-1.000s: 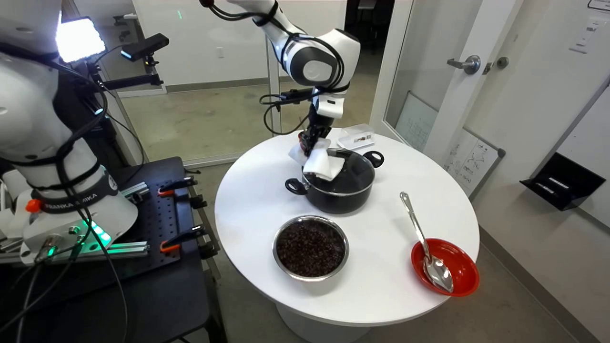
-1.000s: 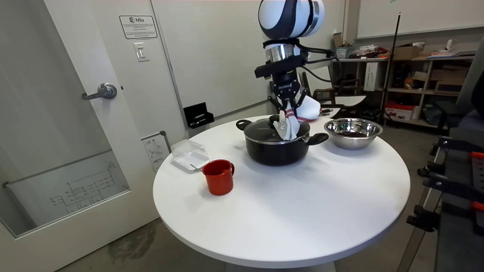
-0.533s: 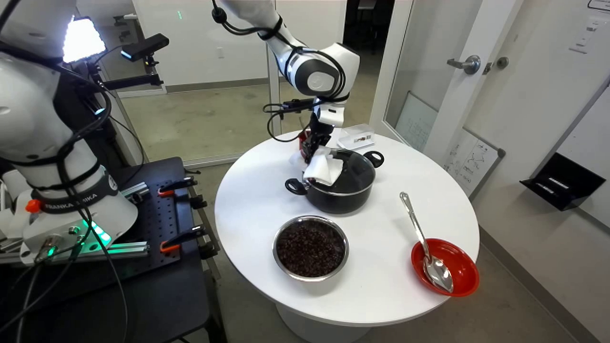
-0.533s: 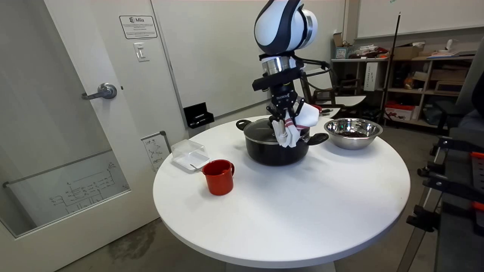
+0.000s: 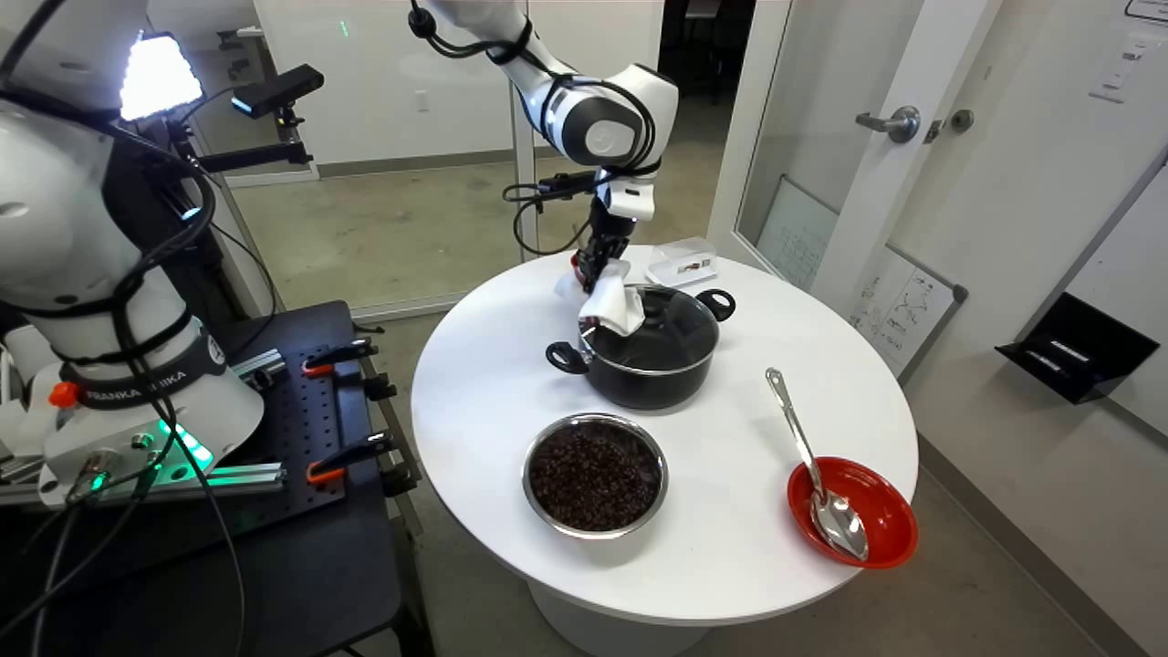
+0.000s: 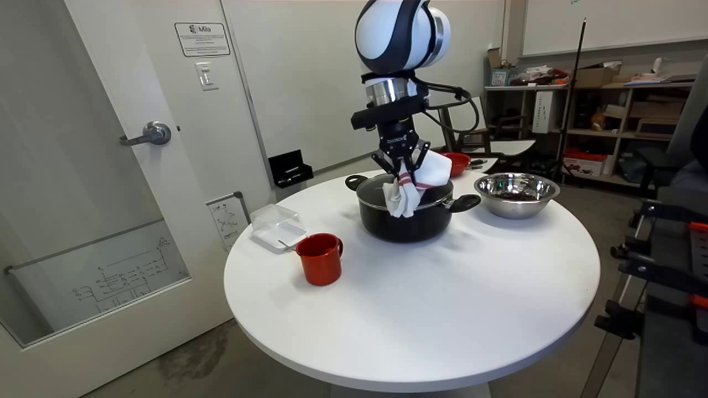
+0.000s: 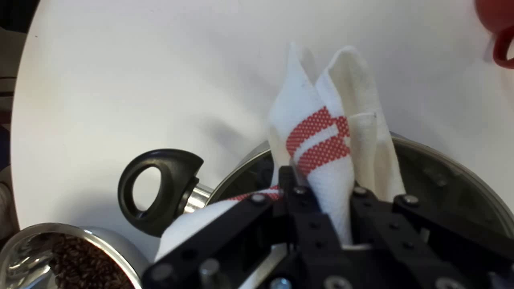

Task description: Use the towel to wipe the top of the pot

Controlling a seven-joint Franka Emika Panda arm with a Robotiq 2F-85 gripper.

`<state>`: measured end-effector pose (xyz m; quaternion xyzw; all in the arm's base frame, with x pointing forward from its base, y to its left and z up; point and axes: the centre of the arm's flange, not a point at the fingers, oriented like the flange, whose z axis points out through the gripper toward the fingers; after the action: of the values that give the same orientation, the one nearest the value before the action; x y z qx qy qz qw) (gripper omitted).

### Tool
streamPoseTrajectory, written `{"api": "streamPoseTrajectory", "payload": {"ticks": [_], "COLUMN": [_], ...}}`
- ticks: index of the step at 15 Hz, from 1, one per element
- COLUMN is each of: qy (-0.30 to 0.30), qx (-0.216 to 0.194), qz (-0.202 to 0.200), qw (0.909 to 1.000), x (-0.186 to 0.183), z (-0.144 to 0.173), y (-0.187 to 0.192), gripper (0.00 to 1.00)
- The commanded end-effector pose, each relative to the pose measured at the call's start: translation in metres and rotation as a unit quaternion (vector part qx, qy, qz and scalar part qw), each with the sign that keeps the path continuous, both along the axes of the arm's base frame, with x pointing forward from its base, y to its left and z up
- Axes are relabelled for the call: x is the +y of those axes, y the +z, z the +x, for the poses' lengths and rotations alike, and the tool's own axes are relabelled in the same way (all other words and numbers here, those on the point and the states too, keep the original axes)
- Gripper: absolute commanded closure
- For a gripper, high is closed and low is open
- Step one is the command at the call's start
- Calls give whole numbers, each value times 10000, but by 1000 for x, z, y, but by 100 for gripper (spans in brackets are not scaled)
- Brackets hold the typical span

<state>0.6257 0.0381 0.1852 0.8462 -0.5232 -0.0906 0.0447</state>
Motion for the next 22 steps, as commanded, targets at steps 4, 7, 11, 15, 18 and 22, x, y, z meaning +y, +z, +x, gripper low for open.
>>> {"api": "streamPoseTrajectory", "payload": {"ticks": [4,7,11,15,18,22], "qy": [104,50,0,-108,-195,-854], "qx": [256,348,407,681,763,512], "qz": [-308,-588,-730,-989,-1328,-1303], "qw": [9991,9977,9965,9927,9880,9865], "x": [-12,-30,-44,-64,-82,-106], "z": [10,10,13,10,7,14], "y": [-15,-17,-10,-14,-21,-27], "gripper": [97,97,97,97,97,97]}}
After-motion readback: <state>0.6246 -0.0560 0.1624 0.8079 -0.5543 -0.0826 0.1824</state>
